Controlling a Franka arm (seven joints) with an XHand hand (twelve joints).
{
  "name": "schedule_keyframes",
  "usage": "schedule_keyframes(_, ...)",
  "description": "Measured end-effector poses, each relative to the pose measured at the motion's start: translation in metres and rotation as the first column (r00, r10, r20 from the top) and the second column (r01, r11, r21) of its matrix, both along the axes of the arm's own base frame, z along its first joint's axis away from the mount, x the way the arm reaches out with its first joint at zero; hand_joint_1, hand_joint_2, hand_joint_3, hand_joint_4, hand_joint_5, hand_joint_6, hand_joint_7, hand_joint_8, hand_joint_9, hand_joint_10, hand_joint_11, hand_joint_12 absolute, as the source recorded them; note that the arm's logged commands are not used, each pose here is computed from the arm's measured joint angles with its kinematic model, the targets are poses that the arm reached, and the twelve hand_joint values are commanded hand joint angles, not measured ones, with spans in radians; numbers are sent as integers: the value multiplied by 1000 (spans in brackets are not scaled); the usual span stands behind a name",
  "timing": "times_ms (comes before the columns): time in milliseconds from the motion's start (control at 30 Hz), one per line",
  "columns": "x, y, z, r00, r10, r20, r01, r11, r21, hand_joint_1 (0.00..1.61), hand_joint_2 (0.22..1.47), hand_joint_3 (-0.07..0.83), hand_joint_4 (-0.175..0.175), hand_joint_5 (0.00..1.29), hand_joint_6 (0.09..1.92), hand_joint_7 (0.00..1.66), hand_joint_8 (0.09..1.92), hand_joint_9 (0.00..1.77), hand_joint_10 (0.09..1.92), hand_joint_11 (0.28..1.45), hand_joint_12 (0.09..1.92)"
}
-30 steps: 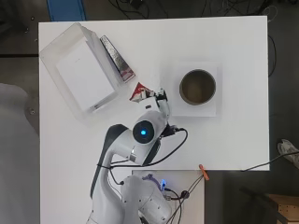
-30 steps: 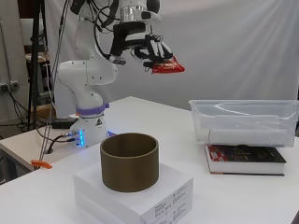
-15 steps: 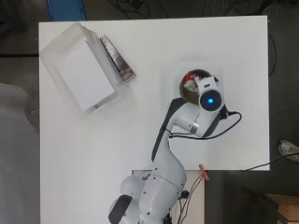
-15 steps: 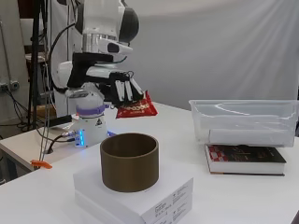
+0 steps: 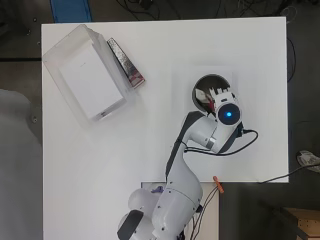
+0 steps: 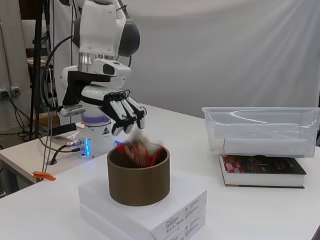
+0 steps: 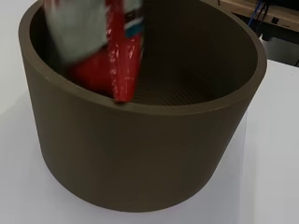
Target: Teleoperate dual arm-hand system to remove items from a box
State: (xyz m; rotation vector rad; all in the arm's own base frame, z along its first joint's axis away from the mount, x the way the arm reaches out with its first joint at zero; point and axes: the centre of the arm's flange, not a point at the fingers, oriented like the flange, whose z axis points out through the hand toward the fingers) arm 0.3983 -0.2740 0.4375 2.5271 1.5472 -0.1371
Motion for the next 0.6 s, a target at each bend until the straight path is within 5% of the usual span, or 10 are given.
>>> schedule_keyframes(67, 5, 2, -2, 997, -67, 36, 66, 997, 48, 92, 820, -3, -38, 64, 121, 215, 170, 358, 246, 474, 199)
schedule_keyframes(133, 8, 5, -2, 993, -114, 43, 111, 992, 55, 24, 815, 5, -33, 31, 87, 152, 87, 294, 87, 448, 87)
schedule_keyframes(233, 11, 14, 7, 990, -134, 41, 135, 990, -33, 2, 917, 9, -5, 188, 87, 293, 87, 429, 87, 511, 87)
schedule_keyframes(300, 15, 20, 18, 989, -140, 41, 143, 987, -76, 0, 971, 8, -16, 269, 87, 378, 87, 499, 87, 546, 87)
schedule_keyframes(467, 12, 53, 48, 973, -232, -20, 232, 972, 33, 0, 983, 2, -46, 269, 87, 389, 87, 511, 87, 551, 87)
schedule_keyframes(600, -7, 101, 96, 967, -245, 67, 243, 969, 42, 0, 979, 0, -70, 253, 87, 373, 87, 503, 87, 556, 87)
